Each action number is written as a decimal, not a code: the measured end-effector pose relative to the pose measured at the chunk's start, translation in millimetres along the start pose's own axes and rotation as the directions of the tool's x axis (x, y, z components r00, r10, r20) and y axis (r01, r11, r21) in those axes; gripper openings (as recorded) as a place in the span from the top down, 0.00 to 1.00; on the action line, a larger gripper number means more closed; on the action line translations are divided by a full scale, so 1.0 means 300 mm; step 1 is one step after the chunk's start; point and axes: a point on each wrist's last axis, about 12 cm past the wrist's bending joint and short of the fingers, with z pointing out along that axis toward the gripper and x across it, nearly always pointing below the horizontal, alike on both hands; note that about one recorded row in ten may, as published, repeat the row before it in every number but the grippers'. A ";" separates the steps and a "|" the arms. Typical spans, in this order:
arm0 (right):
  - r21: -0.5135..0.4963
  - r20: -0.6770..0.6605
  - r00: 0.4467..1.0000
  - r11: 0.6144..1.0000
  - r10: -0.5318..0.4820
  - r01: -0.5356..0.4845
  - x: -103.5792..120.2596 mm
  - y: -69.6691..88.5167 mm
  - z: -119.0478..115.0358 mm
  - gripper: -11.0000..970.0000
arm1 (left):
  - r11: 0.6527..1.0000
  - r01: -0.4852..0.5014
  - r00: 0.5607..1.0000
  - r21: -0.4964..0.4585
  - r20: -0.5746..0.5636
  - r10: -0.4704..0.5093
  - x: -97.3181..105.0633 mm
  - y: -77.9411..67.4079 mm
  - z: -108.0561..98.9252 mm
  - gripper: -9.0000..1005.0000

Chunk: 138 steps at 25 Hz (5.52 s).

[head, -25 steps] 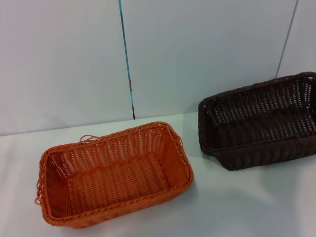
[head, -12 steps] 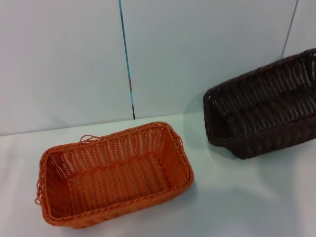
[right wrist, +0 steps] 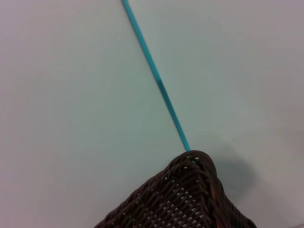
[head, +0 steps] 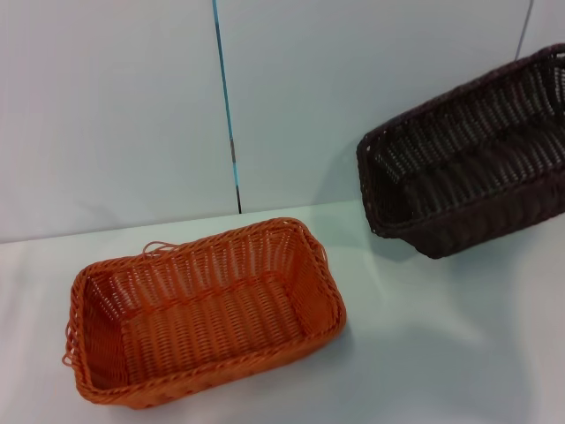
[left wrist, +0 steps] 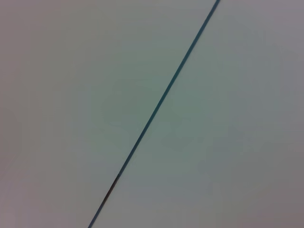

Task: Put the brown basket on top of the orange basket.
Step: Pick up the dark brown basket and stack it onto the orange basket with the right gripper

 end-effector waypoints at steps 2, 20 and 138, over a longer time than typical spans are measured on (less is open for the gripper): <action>0.009 -0.005 1.000 1.000 -0.007 0.008 0.017 -0.016 -0.005 0.80 | 1.000 0.000 1.000 0.000 0.000 0.000 0.001 0.000 0.000 0.21; 0.056 -0.049 0.991 0.991 -0.121 0.124 0.151 -0.269 -0.014 0.80 | 1.000 0.002 1.000 0.006 -0.003 -0.002 0.003 0.000 -0.004 0.21; 0.459 0.252 0.941 0.884 -0.224 0.087 -0.488 -0.749 0.286 0.80 | 0.984 -0.180 0.981 -0.020 -0.075 0.178 -0.053 -0.027 0.088 0.21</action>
